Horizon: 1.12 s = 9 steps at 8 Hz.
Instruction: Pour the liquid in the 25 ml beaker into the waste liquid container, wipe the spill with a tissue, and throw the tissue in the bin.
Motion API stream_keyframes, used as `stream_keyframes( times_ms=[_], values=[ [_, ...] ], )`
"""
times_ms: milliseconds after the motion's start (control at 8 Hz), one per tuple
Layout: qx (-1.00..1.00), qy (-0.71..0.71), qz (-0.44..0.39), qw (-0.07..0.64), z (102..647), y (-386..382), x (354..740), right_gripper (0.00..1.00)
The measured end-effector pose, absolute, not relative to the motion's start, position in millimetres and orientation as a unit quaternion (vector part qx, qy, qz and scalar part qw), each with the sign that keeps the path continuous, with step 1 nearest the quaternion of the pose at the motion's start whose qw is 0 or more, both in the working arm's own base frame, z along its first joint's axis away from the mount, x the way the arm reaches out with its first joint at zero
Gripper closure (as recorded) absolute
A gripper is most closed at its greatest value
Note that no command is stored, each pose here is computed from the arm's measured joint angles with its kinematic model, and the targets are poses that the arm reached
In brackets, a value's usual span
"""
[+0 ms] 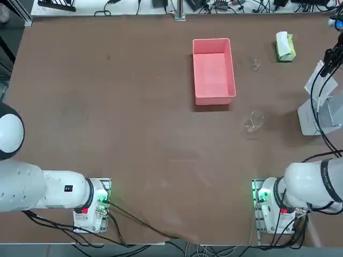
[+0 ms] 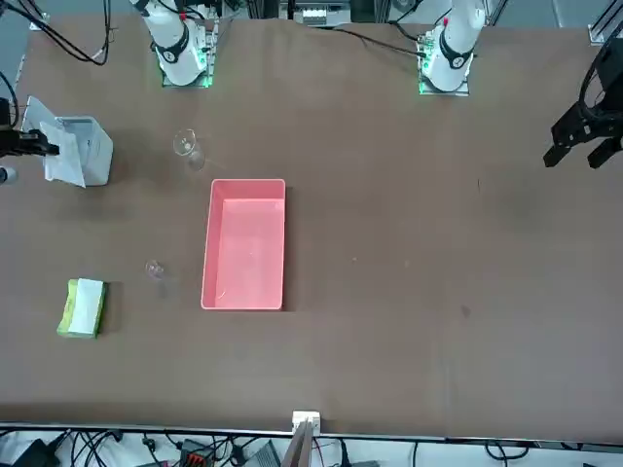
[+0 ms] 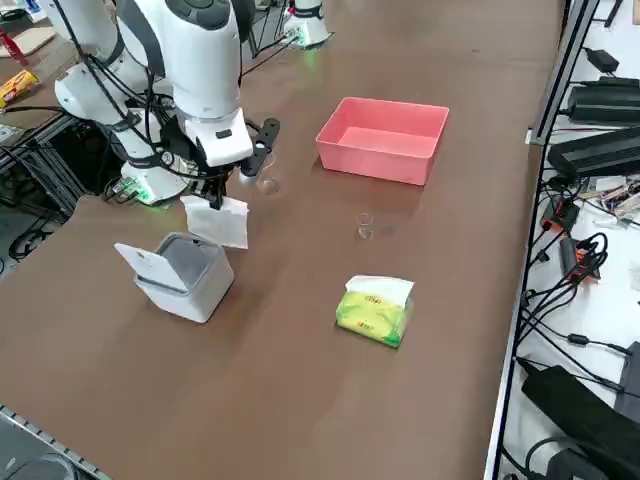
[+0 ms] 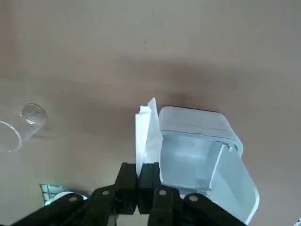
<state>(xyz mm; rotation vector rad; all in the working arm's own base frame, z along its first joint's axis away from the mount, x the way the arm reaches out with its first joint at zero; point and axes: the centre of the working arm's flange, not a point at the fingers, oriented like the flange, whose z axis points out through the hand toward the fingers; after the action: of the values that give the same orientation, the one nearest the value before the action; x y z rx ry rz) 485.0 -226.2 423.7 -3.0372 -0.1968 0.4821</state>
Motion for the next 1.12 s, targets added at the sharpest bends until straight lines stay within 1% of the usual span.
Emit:
stream_keyframes(
  times_ms=[1125],
  values=[
    [-0.987,-0.040,0.150,0.036,416.8,-262.1,419.5,0.96]
  ],
)
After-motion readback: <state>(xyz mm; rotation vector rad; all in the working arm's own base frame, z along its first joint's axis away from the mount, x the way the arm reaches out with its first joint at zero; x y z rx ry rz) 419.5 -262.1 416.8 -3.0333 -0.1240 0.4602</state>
